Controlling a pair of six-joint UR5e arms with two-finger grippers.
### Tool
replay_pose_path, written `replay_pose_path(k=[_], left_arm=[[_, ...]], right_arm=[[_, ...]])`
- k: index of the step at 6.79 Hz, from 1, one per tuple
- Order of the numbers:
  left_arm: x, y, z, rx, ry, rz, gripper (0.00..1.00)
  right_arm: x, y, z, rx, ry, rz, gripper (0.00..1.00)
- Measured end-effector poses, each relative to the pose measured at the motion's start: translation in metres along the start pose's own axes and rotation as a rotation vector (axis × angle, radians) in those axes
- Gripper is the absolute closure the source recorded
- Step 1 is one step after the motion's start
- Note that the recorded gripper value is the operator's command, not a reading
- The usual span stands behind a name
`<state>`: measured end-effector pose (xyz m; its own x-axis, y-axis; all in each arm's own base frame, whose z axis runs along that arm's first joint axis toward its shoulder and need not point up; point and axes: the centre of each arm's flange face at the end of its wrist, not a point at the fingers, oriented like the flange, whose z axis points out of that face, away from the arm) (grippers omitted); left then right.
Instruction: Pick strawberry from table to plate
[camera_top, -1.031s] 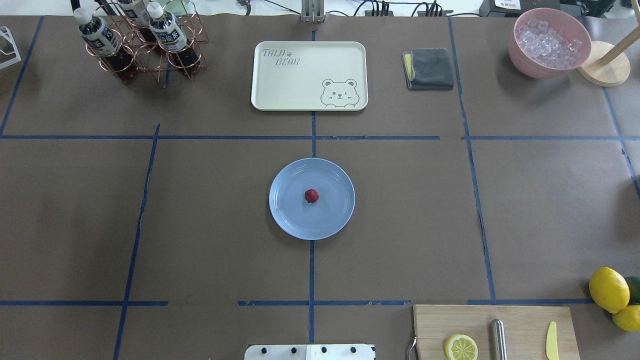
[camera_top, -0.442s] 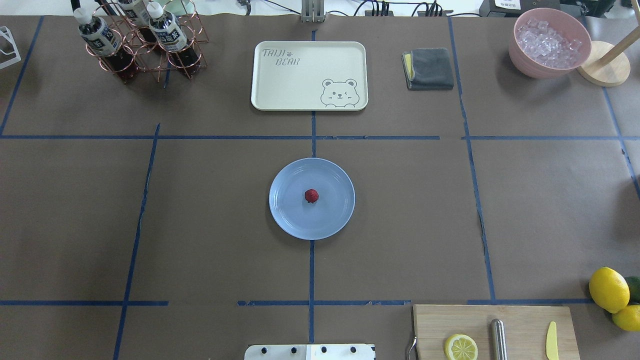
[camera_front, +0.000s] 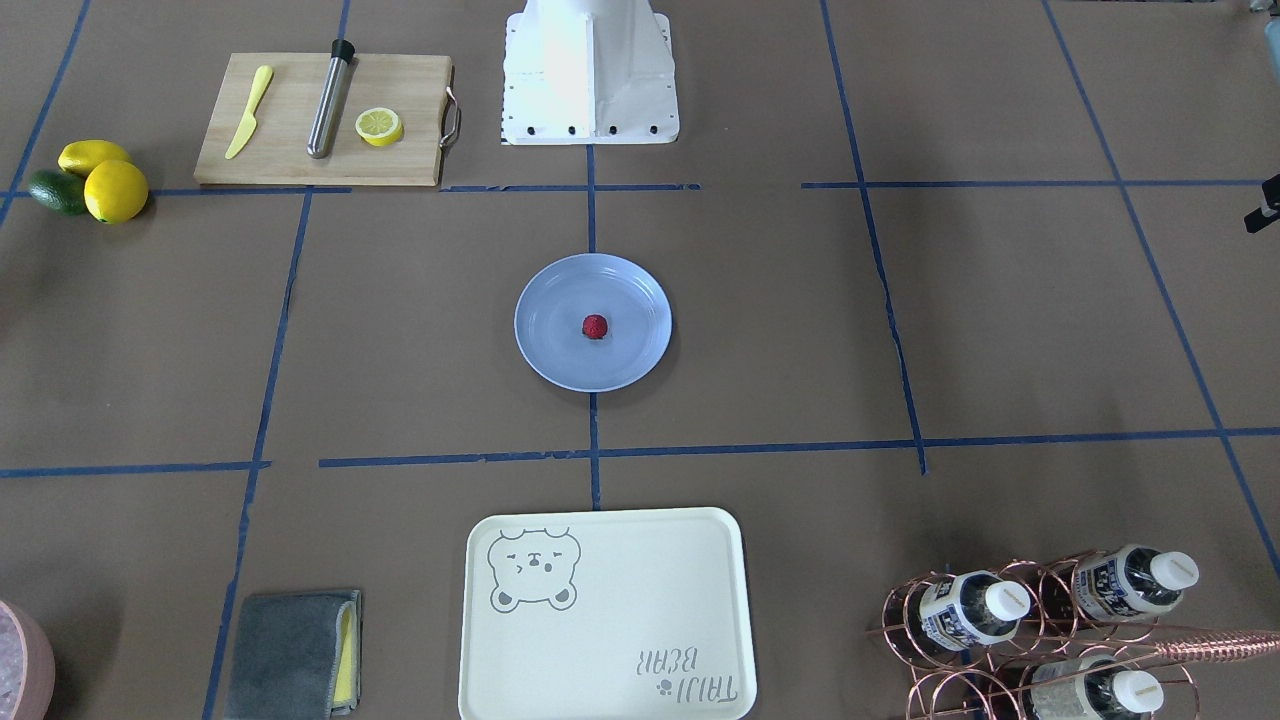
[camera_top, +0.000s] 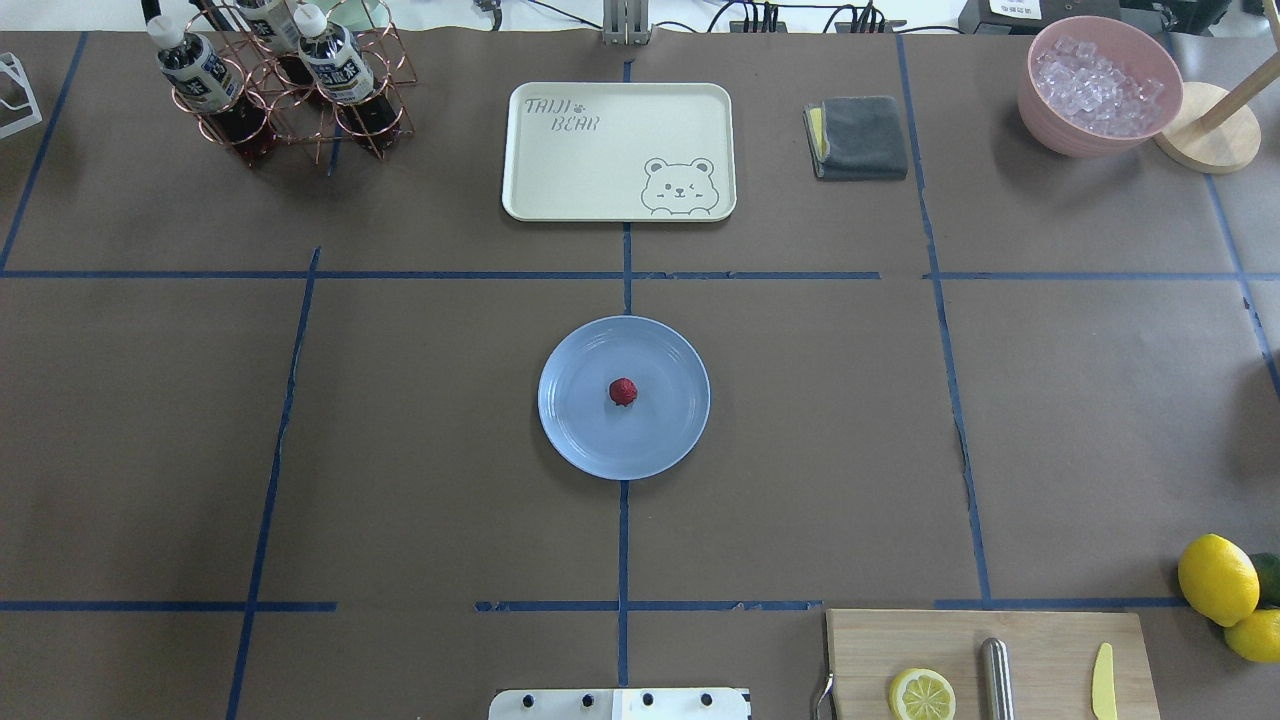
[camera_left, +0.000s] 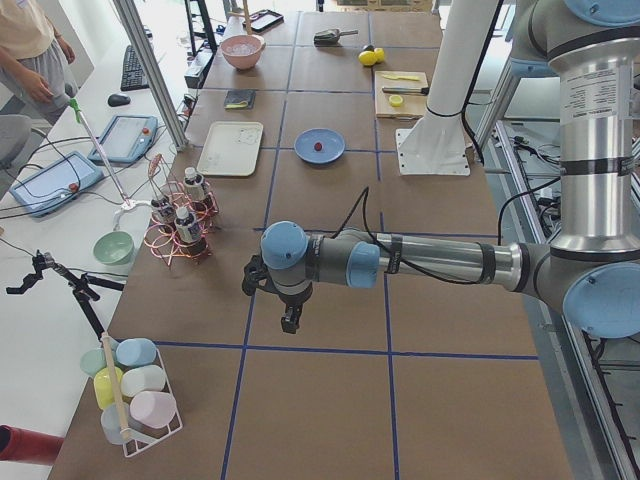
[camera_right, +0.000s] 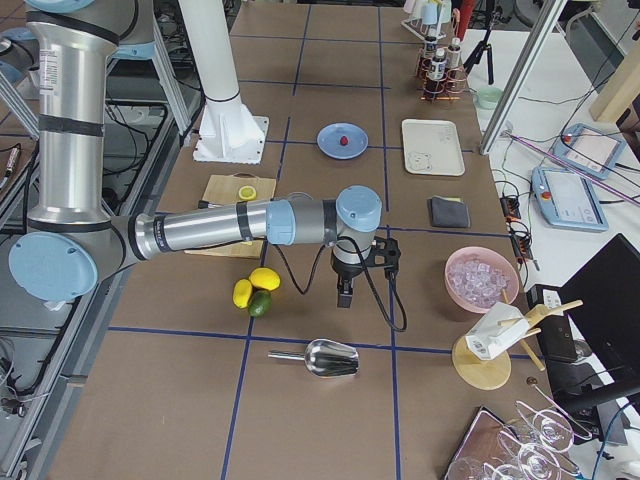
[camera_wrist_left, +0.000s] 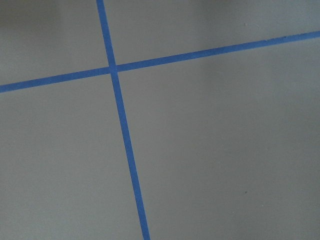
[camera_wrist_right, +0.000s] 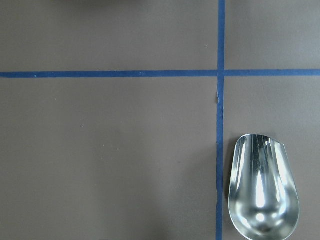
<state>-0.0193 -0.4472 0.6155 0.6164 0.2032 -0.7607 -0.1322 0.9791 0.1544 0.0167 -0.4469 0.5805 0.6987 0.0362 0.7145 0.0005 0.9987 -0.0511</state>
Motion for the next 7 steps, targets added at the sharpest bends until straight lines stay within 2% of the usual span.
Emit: replay_pose_path(k=[7], left_arm=[[0.002, -0.030, -0.008, 0.034, -0.023, 0.058, 0.00]], right_arm=[[0.001, 0.005, 0.015, -0.028, 0.005, -0.008, 0.00]])
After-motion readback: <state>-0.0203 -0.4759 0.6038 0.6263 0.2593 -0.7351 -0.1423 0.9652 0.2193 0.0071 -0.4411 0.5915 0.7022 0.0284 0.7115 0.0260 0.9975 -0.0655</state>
